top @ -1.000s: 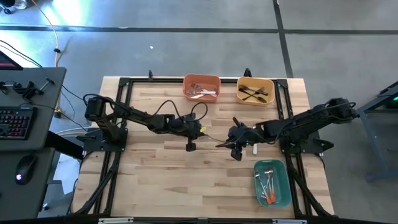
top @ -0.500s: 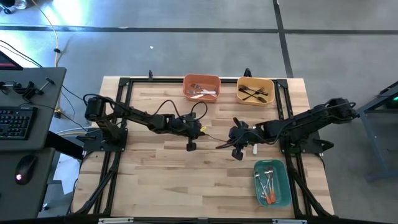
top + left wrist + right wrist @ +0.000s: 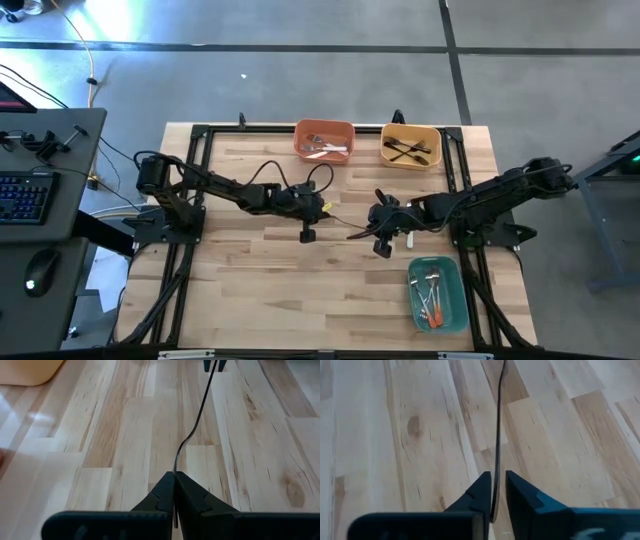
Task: Sort silverware by color (type)
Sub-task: Put the black fork into the yellow bin
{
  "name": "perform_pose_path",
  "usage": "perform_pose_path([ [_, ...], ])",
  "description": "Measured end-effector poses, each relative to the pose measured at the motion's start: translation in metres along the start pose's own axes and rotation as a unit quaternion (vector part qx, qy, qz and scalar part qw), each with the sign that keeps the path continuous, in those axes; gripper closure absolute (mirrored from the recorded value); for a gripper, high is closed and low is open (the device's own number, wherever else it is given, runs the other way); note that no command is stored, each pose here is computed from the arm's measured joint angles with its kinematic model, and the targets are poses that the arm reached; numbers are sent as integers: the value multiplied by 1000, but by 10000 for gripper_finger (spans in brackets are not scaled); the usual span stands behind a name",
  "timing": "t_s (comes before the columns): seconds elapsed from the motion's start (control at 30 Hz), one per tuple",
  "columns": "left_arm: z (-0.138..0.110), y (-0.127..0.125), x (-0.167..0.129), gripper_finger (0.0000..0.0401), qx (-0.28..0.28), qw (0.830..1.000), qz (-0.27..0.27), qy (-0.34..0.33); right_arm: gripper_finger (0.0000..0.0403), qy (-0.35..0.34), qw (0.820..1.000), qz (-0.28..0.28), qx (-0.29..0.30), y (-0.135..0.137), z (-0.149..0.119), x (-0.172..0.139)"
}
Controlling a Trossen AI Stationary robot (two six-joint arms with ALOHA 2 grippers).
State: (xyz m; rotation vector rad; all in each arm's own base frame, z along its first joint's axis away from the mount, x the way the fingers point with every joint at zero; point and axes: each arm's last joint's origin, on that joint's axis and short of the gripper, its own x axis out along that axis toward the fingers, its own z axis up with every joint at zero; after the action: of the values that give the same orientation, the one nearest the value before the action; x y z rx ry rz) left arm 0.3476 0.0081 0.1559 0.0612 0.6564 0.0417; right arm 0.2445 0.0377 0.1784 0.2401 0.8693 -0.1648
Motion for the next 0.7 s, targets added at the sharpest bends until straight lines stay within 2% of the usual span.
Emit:
perform_pose_path([
  [0.1, 0, 0, 0, 399, 0, 1000, 2, 0, 396, -4, 1000, -14, -14, -1, 0, 0],
  [0.27, 1, 1, 0, 382, -7, 1000, 24, -7, 401, -11, 999, -32, -27, -1, 0, 0],
  [0.57, 5, 4, -10, 328, 25, 998, 50, 2, 403, -6, 997, -63, -39, -3, -3, -1],
  [0.7, -12, 3, -11, 315, 27, 998, 49, 3, 402, -1, 998, -50, -35, -2, -3, 0],
])
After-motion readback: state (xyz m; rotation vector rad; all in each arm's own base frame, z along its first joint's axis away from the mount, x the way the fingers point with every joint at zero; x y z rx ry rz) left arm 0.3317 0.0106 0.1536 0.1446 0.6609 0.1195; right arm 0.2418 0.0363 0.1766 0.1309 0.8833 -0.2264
